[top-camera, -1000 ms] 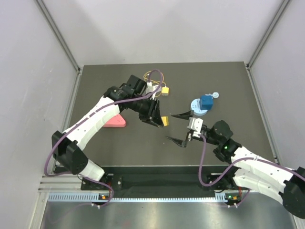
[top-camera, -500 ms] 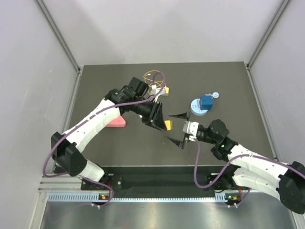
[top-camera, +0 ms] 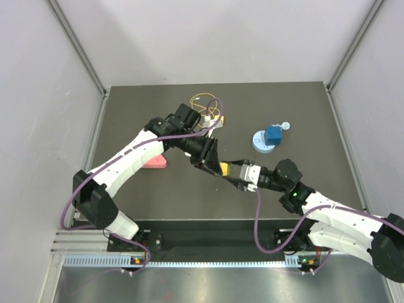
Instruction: Insert the plug
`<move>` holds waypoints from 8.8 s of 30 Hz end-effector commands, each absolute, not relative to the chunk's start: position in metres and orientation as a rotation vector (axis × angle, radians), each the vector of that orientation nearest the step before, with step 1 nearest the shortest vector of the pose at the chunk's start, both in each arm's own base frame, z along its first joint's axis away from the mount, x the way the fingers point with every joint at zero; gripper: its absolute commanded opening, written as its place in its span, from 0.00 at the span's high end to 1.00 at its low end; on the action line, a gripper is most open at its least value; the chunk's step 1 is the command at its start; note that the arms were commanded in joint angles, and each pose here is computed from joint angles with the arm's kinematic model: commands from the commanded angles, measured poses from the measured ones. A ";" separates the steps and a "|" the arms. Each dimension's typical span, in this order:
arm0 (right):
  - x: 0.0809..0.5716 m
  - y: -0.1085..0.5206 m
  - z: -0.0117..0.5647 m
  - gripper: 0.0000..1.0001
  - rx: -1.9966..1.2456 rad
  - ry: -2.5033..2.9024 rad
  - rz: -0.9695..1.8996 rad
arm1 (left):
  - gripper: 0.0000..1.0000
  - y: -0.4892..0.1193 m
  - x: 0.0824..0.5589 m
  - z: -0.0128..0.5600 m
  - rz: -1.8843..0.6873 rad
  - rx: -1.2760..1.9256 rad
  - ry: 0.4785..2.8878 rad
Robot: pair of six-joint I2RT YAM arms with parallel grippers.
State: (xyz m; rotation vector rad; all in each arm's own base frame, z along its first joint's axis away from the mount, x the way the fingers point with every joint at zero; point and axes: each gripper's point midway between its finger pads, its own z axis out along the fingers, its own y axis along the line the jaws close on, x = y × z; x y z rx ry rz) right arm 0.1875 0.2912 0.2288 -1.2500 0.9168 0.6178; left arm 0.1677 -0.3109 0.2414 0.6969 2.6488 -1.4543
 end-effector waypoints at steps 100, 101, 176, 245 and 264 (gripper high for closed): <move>0.251 0.259 0.252 0.00 -0.470 1.495 0.618 | 1.00 -0.006 0.375 0.123 0.474 -1.265 2.601; 0.251 0.261 0.252 0.00 -0.475 1.500 0.618 | 1.00 -0.006 0.376 0.120 0.480 -1.261 2.609; 0.253 0.266 0.247 0.00 -0.498 1.554 0.612 | 0.61 -0.017 0.406 0.072 0.232 -0.935 2.852; 0.365 0.401 0.040 0.31 -1.036 2.117 0.747 | 0.41 -0.130 0.304 0.146 -0.739 -0.397 2.477; 0.332 0.365 0.038 0.83 -0.734 2.213 0.579 | 0.45 -0.063 0.344 0.158 -0.534 -0.730 2.292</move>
